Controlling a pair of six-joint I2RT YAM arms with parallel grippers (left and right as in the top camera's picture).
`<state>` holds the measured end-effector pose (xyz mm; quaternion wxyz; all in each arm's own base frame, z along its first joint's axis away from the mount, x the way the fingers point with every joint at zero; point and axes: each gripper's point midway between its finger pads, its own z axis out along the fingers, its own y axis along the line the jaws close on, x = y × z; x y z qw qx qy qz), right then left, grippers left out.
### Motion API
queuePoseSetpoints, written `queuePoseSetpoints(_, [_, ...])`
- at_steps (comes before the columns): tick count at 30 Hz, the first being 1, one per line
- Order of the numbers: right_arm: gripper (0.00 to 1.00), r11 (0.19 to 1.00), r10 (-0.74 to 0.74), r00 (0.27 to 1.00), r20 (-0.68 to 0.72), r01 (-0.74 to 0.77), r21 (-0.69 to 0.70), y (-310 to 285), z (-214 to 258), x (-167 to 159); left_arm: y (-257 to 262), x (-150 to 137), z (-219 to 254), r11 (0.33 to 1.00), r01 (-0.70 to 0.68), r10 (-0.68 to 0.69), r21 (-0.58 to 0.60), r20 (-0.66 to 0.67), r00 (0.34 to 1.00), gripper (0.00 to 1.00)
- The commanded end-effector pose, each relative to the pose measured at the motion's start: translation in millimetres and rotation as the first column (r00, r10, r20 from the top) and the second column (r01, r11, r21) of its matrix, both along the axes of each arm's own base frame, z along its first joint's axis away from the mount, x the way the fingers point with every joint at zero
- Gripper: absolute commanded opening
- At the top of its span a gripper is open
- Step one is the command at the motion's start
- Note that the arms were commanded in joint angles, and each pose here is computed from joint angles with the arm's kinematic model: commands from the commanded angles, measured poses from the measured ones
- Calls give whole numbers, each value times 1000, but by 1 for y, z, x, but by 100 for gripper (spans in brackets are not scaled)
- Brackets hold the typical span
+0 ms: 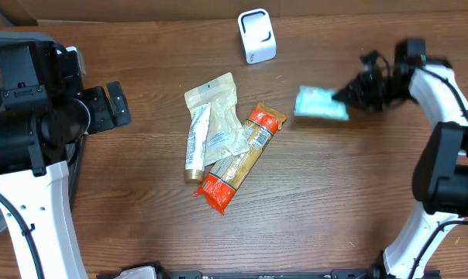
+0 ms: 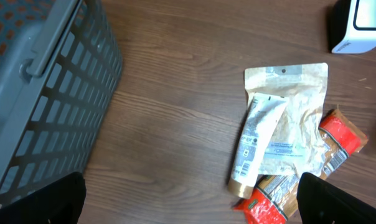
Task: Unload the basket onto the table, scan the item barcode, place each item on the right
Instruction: 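Carry the wipes packet up to the white scanner face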
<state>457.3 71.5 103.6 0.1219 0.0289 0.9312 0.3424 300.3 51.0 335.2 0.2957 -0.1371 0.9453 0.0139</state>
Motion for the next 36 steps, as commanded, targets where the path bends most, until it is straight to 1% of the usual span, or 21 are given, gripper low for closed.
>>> queuePoseSetpoints(1, [4,948,-81,973,214,142,-285,11,58,46,0,1,-2,1000,-4,4,-11,-2,1000,99])
queuePoseSetpoints(2, [4,922,-87,961,262,178,-344,13,63,55,0,1,-2,1000,-4,4,-11,-2,1000,99])
queuePoseSetpoints(4, [4,837,-85,913,400,283,-468,22,75,77,0,1,-2,1000,-4,4,-12,-2,1000,99])
queuePoseSetpoints(6, [4,758,-77,857,509,382,-528,33,87,92,0,1,-2,1000,-4,4,-12,-2,1000,100])
queuePoseSetpoints(8, [4,691,-58,788,613,475,-545,49,103,104,0,1,-2,1000,-5,5,-12,-2,1000,100])
queuePoseSetpoints(9, [4,661,-25,756,654,503,-557,57,111,109,0,1,-2,1000,-4,4,-12,-2,1000,100])
queuePoseSetpoints(10, [4,628,39,718,695,523,-576,69,120,114,0,1,-2,1000,-4,4,-12,-2,1000,100])
queuePoseSetpoints(13, [4,589,247,641,727,496,-638,102,135,123,0,1,-2,1000,-4,4,-12,-2,1000,100])
queuePoseSetpoints(17, [4,513,495,519,697,473,-716,138,146,135,0,1,-2,1000,-5,5,-12,-2,1000,100])
queuePoseSetpoints(19, [4,444,607,470,641,469,-764,149,142,141,0,1,-2,1000,-4,4,-12,-2,1000,99])
queuePoseSetpoints(21, [4,369,682,446,580,475,-799,152,134,148,0,1,-2,1000,-4,4,-12,-2,1000,99])
queuePoseSetpoints(25, [4,205,777,444,447,492,-846,151,109,160,0,1,-2,1000,-5,5,-12,-2,1000,100])
queuePoseSetpoints(26, [4,179,795,441,416,485,-856,152,101,163,0,1,-2,1000,-5,5,-12,-2,1000,100])
queuePoseSetpoints(28, [4,144,818,439,371,469,-871,153,89,165,0,1,-2,1000,-4,4,-11,-2,1000,99])
queuePoseSetpoints(32, [4,123,835,427,347,470,-874,157,79,168,0,1,-2,1000,-5,5,-12,-2,1000,100])
queuePoseSetpoints(36, [4,82,864,410,293,460,-884,160,74,168,0,1,-2,1000,-4,4,-12,-2,1000,99])
